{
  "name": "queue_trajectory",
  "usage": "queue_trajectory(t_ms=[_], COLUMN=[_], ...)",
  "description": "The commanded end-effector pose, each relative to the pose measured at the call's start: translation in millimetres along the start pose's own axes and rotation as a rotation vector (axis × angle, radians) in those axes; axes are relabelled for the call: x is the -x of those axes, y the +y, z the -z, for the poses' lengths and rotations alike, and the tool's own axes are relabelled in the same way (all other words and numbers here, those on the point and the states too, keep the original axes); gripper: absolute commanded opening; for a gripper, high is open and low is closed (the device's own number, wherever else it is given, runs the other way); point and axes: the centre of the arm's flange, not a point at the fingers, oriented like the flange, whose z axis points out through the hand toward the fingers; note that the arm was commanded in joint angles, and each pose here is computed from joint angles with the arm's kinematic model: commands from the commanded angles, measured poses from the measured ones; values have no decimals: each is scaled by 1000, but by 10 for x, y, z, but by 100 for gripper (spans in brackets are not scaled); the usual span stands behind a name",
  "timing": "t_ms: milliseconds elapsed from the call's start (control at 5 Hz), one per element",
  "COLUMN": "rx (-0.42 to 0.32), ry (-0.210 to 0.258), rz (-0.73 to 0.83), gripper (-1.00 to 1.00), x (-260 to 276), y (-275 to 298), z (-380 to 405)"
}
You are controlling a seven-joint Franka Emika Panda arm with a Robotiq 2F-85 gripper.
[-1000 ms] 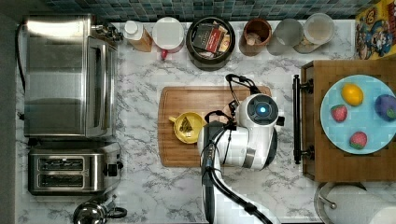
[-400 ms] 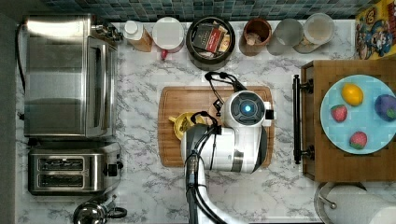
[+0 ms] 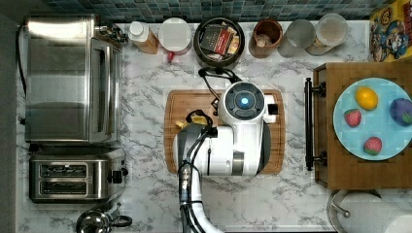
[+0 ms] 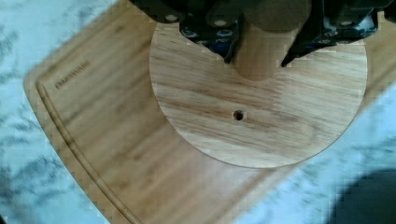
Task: Open the lid of the tea container.
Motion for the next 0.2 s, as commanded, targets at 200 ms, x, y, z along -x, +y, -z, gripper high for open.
queue_trajectory(t_ms=[200], rx=[-210], ry=[278], rz=[70], gripper=[-100], x=[32], y=[-320], z=[1995])
